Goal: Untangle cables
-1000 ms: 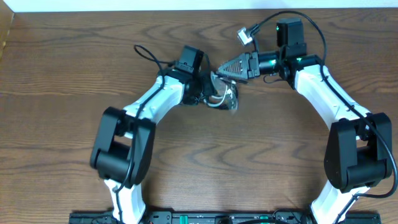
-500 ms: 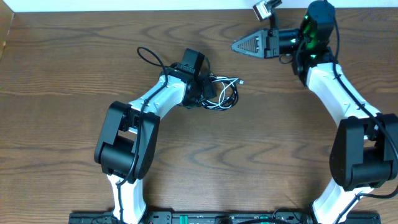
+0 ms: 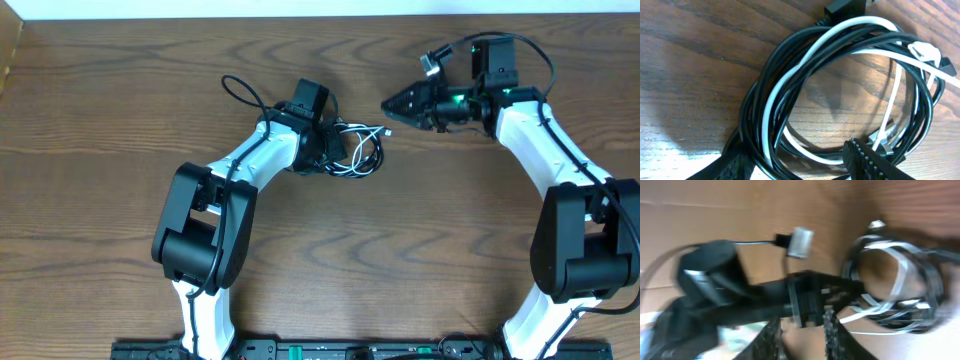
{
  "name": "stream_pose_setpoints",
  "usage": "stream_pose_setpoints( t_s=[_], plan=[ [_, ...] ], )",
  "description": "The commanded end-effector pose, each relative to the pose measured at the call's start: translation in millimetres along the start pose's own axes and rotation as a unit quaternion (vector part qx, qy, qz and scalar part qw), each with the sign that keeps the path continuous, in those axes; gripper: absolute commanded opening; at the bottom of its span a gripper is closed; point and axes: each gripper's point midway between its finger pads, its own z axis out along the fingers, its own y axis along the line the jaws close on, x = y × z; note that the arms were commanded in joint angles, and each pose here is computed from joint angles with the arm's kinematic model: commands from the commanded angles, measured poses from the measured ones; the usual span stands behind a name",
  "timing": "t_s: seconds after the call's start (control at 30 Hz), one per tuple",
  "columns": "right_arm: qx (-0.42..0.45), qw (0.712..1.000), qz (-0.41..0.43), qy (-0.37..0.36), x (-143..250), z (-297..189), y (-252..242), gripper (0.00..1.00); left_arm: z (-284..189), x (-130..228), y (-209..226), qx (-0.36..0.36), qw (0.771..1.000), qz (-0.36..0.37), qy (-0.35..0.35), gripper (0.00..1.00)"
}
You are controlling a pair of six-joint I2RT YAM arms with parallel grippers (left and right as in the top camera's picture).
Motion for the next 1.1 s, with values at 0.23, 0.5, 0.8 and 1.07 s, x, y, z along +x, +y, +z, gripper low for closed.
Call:
stream_pose_setpoints(
  t_s=[0.23, 0.5, 0.8, 1.07],
  plan=[
    [0.127, 0.989, -0.073, 0.030, 27.3, 17.7, -35.0, 0.54, -68.9, -27.4, -2.8, -0.035, 0.991, 0.079, -0.102, 0.60],
    [0.149, 0.981, -0.098, 0.072, 54.8, 39.6, -30.8, 0.72, -80.5, -23.2, -5.7, -0.023, 0.992, 0.077, -0.097, 0.61],
    [0.253, 0.948, -0.171, 0.092, 73.1, 59.0, -48.6, 0.72, -92.9, -50.1, 34.4, -0.034, 0.993, -0.027, -0.112, 0.60],
    [0.298, 0.918, -0.243, 0.097, 82.0, 102.8, -64.0, 0.63, -90.3, -50.8, 53.1, -0.037, 0.992, -0.078, -0.095, 0.60]
  ],
)
